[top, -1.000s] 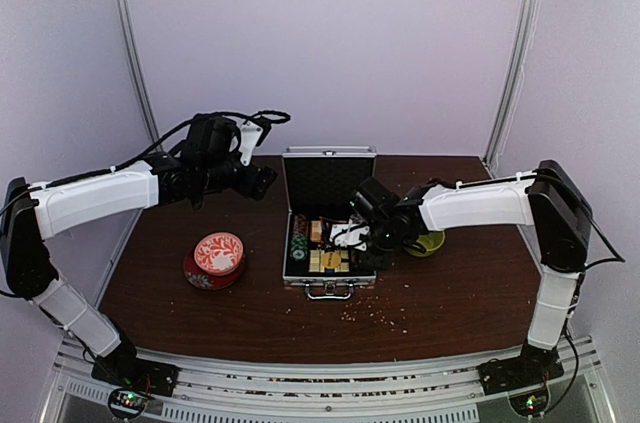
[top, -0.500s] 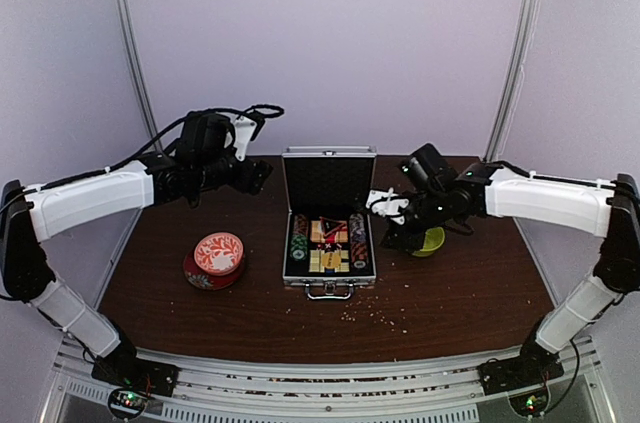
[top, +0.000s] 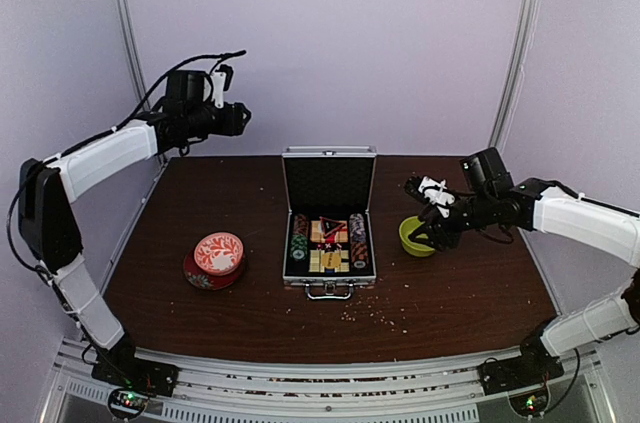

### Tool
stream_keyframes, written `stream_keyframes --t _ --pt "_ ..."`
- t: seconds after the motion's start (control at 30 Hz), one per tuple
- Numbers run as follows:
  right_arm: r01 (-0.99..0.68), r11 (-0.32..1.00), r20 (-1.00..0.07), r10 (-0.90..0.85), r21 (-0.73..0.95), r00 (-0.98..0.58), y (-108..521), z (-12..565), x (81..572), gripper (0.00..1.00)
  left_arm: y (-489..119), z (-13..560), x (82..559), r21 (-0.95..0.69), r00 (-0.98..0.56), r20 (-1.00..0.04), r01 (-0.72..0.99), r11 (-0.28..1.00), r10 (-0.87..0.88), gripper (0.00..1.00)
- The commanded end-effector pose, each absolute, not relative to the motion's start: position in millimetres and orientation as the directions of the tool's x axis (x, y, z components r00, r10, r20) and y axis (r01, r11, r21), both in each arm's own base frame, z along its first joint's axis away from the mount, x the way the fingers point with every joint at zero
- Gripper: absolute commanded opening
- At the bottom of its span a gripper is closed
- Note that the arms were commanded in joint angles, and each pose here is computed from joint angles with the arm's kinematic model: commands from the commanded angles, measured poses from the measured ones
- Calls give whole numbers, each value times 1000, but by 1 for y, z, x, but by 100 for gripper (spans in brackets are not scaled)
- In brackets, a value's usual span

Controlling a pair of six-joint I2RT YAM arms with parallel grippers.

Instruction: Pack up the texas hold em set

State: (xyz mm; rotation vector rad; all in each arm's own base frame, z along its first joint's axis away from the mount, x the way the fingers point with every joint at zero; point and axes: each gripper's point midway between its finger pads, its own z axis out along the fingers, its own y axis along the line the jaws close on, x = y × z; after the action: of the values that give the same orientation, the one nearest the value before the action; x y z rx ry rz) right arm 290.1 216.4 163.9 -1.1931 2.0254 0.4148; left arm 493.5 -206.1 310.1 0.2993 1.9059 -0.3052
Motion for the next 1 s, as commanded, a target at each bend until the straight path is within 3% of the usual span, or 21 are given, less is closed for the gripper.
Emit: stream_keyframes --t 0.0,0.2,0.5,0.97 --pt "-835 543 -787 -552 -91 -274 219 185 296 59 -251 292 515 -135 -366 -928 488 862 62 57" --pt "-811 573 -790 -550 -118 -273 212 188 300 59 -279 274 540 -158 -374 -924 565 810 81 58" --pt "-801 582 -778 -564 -137 -277 209 183 303 59 -325 243 536 -238 -408 -904 730 641 129 55" --pt "-792 594 -753 -583 -141 -303 206 171 309 60 -371 207 456 -220 -416 -857 829 515 304 51"
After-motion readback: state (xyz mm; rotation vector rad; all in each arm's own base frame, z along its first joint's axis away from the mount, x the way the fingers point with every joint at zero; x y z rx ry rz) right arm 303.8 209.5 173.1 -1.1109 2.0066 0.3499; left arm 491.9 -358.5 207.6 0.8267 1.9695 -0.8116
